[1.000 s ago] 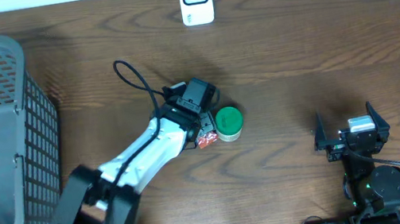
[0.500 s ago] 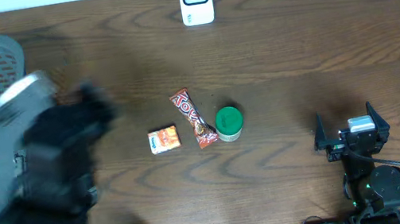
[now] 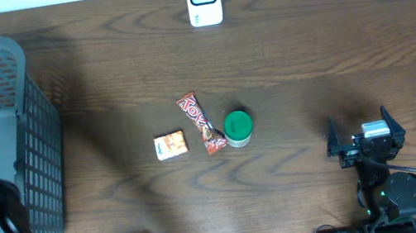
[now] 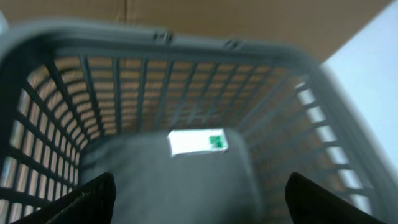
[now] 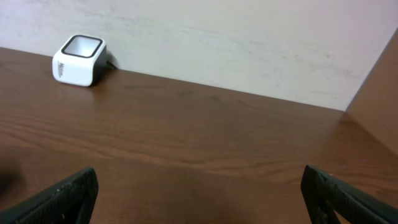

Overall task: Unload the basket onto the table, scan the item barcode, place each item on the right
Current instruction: 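Move the left gripper back over the basket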

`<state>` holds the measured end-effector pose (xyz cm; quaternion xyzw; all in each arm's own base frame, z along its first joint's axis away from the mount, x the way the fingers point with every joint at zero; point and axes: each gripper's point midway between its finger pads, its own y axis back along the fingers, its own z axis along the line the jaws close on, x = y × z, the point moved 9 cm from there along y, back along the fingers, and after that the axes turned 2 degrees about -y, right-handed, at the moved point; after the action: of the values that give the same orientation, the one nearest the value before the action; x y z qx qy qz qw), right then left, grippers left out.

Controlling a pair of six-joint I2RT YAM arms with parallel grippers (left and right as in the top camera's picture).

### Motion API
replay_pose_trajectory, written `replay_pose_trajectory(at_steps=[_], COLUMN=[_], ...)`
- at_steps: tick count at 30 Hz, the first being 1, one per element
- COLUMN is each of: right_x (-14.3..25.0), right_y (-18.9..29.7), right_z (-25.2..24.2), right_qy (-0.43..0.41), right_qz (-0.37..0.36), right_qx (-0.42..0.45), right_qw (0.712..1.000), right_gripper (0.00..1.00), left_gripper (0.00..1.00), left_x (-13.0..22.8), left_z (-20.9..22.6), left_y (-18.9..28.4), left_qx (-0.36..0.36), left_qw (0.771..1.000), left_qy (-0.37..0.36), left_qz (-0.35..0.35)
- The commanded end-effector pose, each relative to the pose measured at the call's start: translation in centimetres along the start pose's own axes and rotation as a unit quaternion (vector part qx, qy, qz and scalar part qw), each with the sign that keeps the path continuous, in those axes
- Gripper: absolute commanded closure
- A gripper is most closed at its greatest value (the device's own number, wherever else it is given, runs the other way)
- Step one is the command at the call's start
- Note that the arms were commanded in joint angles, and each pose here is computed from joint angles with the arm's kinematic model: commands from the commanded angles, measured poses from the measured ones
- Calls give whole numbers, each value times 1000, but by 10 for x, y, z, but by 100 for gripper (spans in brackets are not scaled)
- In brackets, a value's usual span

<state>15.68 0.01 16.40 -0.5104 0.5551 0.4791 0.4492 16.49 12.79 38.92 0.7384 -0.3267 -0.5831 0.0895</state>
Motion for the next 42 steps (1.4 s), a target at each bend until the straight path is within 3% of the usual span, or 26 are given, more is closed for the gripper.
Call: replay_pose_trajectory(at_steps=[1, 9, 15, 19, 24, 26, 42], right_x=[1, 1, 1, 1, 1, 1, 1], right_y=[0, 0, 0, 0, 0, 0, 0], right_z=[2, 2, 2, 2, 2, 2, 2], right_qy=[6, 6, 6, 6, 6, 6, 6], right_qz=[0, 0, 0, 0, 0, 0, 1], right_qx=[-7, -7, -7, -7, -7, -7, -7], right_qw=[1000, 1000, 1000, 1000, 1000, 1000, 1000], right_gripper=[1, 1, 1, 1, 1, 1, 1], left_gripper=[14, 16, 58, 73, 81, 92, 92], left_x=[11, 41, 70, 82, 95, 100, 121], left_z=[-9, -9, -17, -21, -26, -27, -20], left_y=[-46, -133, -184, -208, -235, -244, -300], left_qx=[-22, -130, -159, -161, -160, -159, -199], left_qw=[997, 980, 969, 967, 968, 968, 969], left_qy=[3, -30, -52, -58, -56, -56, -74], left_qz=[73, 148, 184, 187, 185, 184, 129])
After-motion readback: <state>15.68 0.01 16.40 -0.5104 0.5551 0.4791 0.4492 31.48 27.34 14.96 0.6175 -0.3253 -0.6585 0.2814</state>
